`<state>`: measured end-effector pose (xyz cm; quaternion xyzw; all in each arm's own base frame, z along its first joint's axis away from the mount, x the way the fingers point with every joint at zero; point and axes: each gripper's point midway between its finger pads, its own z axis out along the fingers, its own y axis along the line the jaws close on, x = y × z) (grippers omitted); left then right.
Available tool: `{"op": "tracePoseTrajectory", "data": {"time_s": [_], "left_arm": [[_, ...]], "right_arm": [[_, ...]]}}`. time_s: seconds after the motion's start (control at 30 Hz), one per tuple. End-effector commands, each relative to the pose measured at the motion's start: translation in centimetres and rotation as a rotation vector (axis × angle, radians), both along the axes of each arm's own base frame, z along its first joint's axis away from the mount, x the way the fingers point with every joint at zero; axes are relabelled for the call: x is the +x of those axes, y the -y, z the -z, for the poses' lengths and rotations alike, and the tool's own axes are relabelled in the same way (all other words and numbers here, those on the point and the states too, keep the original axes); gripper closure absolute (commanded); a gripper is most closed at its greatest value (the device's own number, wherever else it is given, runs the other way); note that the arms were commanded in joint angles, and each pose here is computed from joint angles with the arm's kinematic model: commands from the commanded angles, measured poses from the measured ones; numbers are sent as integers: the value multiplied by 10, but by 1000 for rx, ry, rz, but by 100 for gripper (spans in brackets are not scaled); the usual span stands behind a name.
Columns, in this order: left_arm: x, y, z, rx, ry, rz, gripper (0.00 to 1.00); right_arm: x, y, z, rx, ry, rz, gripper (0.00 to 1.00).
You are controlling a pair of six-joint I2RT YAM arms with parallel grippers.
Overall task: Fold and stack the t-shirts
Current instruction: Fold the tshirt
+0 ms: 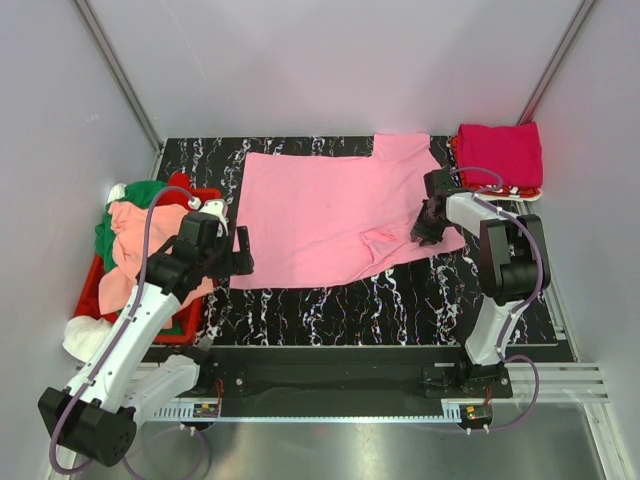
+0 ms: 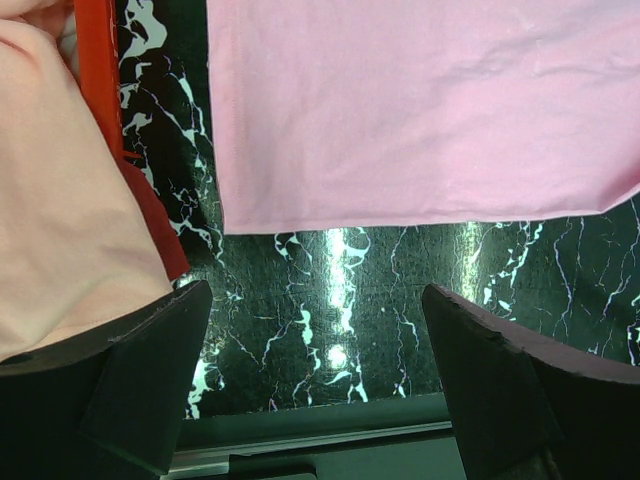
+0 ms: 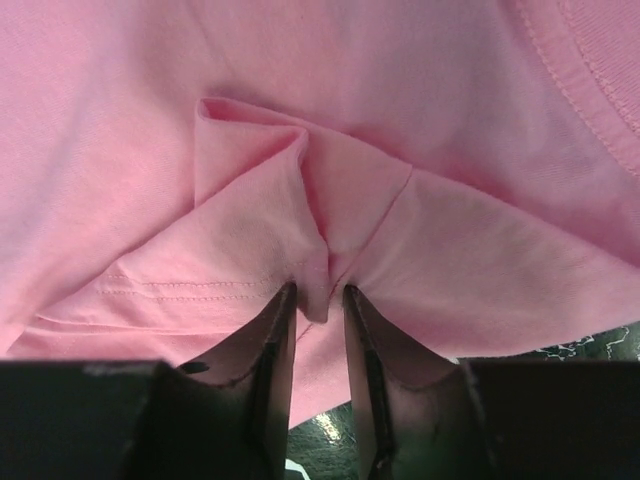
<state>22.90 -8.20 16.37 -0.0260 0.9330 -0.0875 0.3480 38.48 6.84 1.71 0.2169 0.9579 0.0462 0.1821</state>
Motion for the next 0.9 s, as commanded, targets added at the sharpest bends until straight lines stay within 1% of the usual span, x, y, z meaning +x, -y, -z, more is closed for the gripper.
{"op": "tracePoseTrajectory", "data": {"time_s": [0.0, 0.13, 0.2, 0.33, 0.37, 0.4, 0.5, 0.63, 0.87], "left_arm": [[8, -1, -4, 4, 32, -12, 6], [9, 0, -3, 4, 29, -13, 6], [9, 0, -2, 5, 26, -13, 6], [8, -1, -2, 6, 25, -14, 6], [9, -1, -2, 7, 27, -15, 7], [9, -1, -2, 9, 26, -14, 6], [8, -1, -2, 7, 25, -13, 6], [8, -1, -2, 5, 26, -13, 7], [9, 0, -2, 4, 26, -12, 7]], "right_arm": [[13, -1, 0, 5, 26, 9, 69], [13, -2, -1, 10, 30, 8, 81], [12, -1, -3, 10, 30, 8, 84], [8, -1, -11, 9, 30, 4, 84], [8, -1, -13, 8, 31, 1, 82], [7, 0, -15, 3, 29, 0, 77], [8, 1, -23, -1, 48, 4, 75], [15, 1, -34, 4, 67, 2, 75], [24, 0, -36, 1, 71, -2, 76]]}}
